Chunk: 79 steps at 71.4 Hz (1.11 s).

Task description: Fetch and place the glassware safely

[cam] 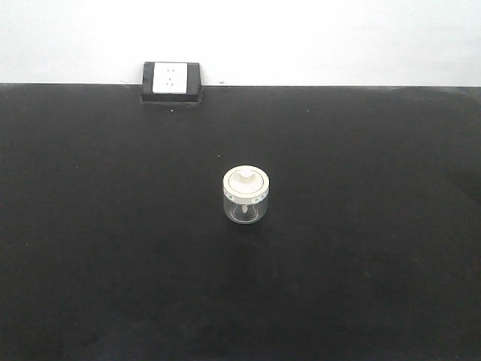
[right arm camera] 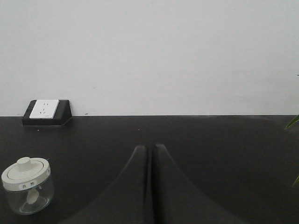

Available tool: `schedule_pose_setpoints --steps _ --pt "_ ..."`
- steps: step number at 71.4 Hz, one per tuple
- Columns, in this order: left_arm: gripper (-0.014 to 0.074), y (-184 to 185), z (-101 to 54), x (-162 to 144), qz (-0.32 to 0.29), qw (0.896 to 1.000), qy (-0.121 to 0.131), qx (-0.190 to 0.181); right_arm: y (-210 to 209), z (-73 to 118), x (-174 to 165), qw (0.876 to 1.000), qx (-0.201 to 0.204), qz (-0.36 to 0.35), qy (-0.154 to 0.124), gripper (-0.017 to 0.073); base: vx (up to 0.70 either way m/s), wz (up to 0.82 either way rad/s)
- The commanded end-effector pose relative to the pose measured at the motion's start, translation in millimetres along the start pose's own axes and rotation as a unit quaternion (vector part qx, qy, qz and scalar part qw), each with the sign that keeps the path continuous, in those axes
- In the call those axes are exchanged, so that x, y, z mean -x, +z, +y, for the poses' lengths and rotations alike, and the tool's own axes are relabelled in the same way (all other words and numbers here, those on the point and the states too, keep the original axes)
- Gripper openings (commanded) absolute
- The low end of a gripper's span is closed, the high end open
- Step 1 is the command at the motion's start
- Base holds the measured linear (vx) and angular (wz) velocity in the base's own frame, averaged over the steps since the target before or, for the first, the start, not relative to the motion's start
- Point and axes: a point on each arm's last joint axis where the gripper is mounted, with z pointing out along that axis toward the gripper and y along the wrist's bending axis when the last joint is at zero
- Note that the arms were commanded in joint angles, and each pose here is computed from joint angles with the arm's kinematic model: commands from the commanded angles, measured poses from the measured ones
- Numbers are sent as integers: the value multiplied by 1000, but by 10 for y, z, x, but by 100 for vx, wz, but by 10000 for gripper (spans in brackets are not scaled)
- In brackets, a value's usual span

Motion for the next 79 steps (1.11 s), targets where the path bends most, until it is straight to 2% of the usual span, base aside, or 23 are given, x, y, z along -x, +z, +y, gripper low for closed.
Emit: schedule_pose_setpoints --steps 1,37,43,49,53,55,56,71,72,73,79 --pt "-7 4 4 -17 -33 999 -8 2 1 -12 99 1000 -7 -13 -10 -3 0 0" --pt "-7 4 4 -18 -33 999 -8 2 1 -12 99 1000 -7 -12 -8 -3 0 0" --pt "-7 4 4 -18 -33 999 -8 2 2 -12 94 1000 -7 -10 10 -3 0 0" --pt "-7 4 4 -18 -33 999 -8 2 2 -19 81 1000 -11 -3 17 -3 0 0" --pt "-7 4 4 -18 -33 999 -8 2 2 -17 70 1000 -10 3 3 -3 0 0" --pt "-7 4 4 -18 -33 999 -8 2 2 -16 65 1000 -9 6 10 -3 0 0" --pt "-7 4 4 -18 -33 999 -8 2 1 -16 60 1000 -9 9 -1 -3 0 0" --pt "-7 4 4 -18 -33 999 -8 2 -2 -4 -12 999 -1 48 -21 -3 0 0" --pt "-7 4 4 -18 -33 999 -8 2 -3 -2 -18 999 -1 51 -13 -3 0 0" --pt "-7 4 4 -18 -33 999 -8 2 -4 2 -23 998 2 54 -25 -3 0 0" --pt "-7 4 4 -18 -33 999 -8 2 -6 22 -42 997 14 64 -36 -3 0 0"
